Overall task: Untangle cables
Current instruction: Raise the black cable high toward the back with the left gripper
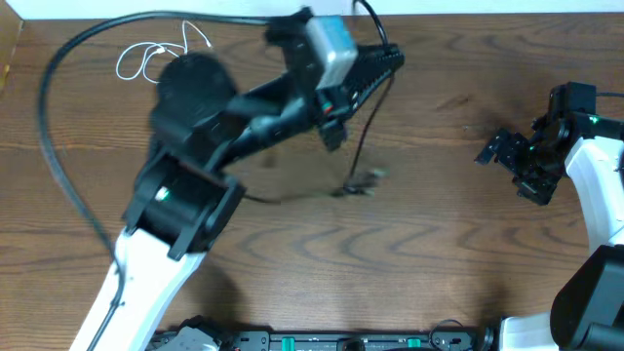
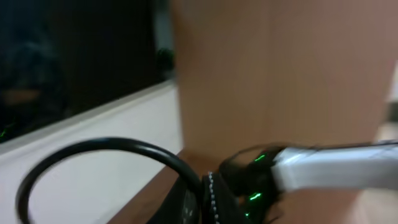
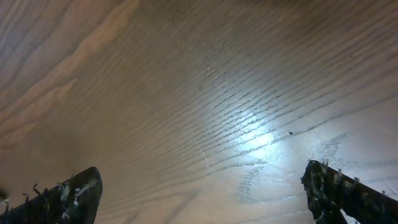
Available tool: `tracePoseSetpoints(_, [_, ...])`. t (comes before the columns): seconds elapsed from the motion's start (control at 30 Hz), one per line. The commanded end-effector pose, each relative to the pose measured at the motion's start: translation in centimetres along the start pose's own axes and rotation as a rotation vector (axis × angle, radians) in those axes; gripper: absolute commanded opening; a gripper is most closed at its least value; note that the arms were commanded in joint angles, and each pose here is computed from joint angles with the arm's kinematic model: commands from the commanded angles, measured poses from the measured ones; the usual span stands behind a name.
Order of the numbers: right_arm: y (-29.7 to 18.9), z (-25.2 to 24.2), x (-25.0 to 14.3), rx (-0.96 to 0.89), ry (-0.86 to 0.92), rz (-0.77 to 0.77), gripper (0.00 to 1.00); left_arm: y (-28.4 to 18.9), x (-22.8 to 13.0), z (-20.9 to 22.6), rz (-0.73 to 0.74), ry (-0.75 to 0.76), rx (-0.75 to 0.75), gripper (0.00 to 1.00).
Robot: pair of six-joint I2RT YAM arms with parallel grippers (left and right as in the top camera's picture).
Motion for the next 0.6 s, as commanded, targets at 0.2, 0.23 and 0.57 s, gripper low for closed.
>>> tracePoseSetpoints(0.2, [-0.1,0.0,0.0,-0.003,-0.014,-0.004,0.99,-1.4,-0.3,2.0,0.021,-0.285,0.222,0.07])
tracePoseSetpoints(0.23, [-0.1,0.0,0.0,-0.003,-0.014,-0.004,0.99,-1.3,-0.5,2.2,0.028,-0.29,0.233,0.08])
tracePoseSetpoints(0.57, [-0.2,1.7,0.2,0.119,0.168,0.02,0.99,-1.1,-2.6,2.7,0.104,-0.337,0.26,0.07])
Point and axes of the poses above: each gripper's point midway between its finger pads, its own y axis out along the fingers, its own z axis along the line the jaws close on, x = y × z, the point moved 4 cm from there along -y, back along the fingers
